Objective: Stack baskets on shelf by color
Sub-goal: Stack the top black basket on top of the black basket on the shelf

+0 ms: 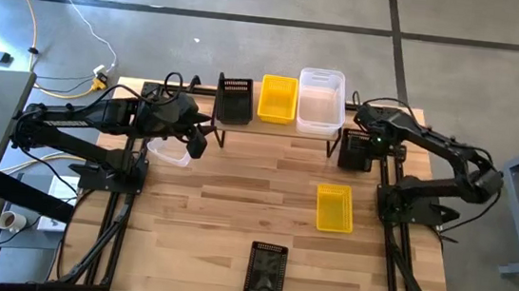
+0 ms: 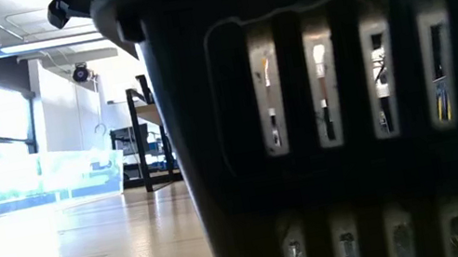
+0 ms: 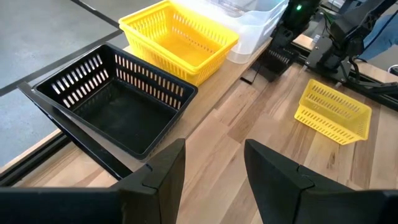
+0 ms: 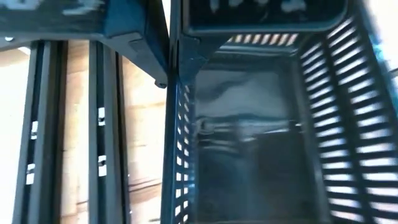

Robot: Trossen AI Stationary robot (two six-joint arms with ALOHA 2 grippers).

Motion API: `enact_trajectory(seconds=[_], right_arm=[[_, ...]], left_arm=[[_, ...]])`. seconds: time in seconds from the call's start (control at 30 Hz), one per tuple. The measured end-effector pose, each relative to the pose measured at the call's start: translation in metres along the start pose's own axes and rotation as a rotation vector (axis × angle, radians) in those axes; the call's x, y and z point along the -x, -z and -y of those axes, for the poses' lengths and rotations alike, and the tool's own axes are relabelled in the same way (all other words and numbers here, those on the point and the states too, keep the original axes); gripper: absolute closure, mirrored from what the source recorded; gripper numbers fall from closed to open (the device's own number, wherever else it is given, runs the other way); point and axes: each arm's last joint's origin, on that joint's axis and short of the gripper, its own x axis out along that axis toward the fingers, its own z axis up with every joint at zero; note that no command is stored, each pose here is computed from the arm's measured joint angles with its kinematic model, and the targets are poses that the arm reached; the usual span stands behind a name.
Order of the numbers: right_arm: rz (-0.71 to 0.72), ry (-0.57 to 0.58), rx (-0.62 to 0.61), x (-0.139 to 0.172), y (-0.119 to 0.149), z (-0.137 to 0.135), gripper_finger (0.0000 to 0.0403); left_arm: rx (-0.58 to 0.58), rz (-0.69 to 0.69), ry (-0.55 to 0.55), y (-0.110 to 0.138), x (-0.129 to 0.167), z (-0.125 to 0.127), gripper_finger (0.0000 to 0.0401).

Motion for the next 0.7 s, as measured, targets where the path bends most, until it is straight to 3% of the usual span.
enact_trajectory(seconds=[0.7], right_arm=[[0.350, -0.278, -0.179, 0.062, 0.054, 0.052, 0.0402]], left_arm=[[-0.003, -0.016, 0.031, 0.001, 0.000, 0.001, 0.0247]])
